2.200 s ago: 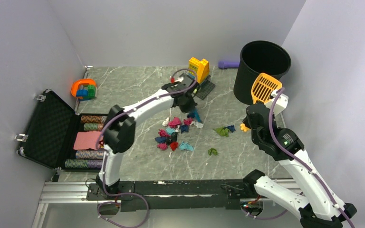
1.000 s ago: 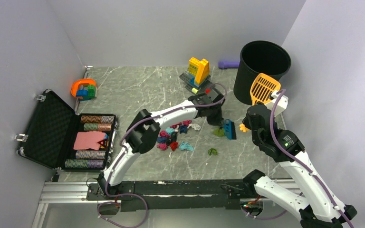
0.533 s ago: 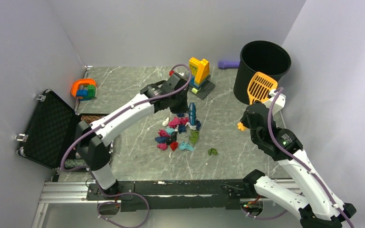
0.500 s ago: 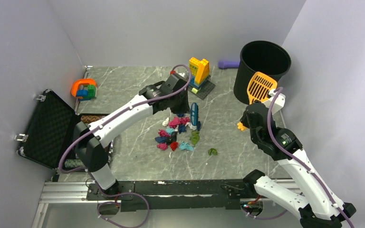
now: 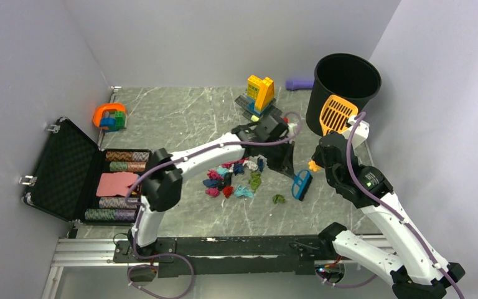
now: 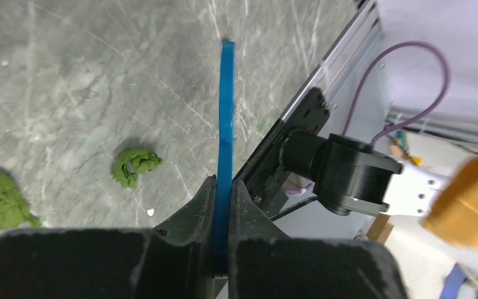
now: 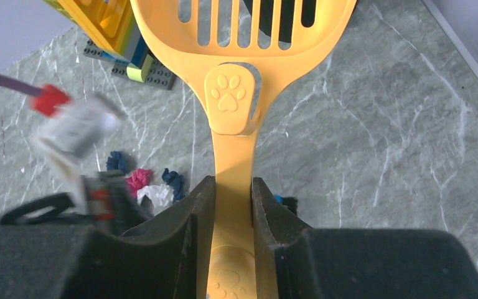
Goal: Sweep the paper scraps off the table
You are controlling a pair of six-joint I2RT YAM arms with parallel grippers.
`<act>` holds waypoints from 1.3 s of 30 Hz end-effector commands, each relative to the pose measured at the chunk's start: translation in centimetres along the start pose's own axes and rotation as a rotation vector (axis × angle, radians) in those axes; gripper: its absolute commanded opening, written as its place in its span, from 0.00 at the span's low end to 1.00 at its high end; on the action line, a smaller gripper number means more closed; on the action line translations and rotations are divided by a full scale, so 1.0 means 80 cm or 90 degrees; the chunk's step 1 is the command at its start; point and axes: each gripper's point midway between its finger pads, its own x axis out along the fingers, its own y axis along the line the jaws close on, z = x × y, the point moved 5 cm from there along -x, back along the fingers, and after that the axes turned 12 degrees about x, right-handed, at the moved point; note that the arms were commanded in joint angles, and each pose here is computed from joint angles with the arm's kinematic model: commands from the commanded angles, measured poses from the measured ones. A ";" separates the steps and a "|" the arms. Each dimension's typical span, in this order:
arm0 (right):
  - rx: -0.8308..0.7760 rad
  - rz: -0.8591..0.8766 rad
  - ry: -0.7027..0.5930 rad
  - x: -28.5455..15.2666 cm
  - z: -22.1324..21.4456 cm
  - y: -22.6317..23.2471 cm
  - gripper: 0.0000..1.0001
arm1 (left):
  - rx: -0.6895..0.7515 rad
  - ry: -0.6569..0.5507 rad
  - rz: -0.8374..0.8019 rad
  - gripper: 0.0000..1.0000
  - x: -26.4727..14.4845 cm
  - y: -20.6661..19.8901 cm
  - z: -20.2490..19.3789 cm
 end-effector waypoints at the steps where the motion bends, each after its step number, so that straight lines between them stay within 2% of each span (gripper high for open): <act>1: 0.003 0.015 -0.007 -0.002 0.005 0.003 0.00 | 0.079 0.105 0.027 0.00 0.010 -0.015 -0.028; 5: 0.001 0.017 0.001 0.001 -0.001 0.004 0.00 | 0.099 0.153 0.133 0.00 0.008 0.022 -0.059; 10: -0.006 0.022 0.016 0.004 -0.009 0.005 0.00 | 0.117 0.200 0.348 0.00 -0.022 0.084 -0.087; 13: -0.012 0.028 0.025 0.006 -0.013 0.007 0.00 | 0.121 0.229 0.489 0.00 -0.054 0.115 -0.089; 18: -0.028 0.038 0.055 0.009 -0.024 0.011 0.00 | 0.124 0.217 0.594 0.00 -0.105 0.142 -0.076; 27: -0.115 0.020 0.201 0.006 -0.065 0.002 0.00 | 0.121 0.182 0.610 0.00 -0.154 0.165 -0.055; 34: -0.187 0.080 0.411 -0.012 -0.121 -0.002 0.02 | 0.170 0.071 0.476 0.00 -0.174 0.115 -0.020; 39: -0.207 0.120 0.535 -0.022 -0.155 0.000 0.00 | 0.178 0.026 0.472 0.00 -0.204 0.108 0.003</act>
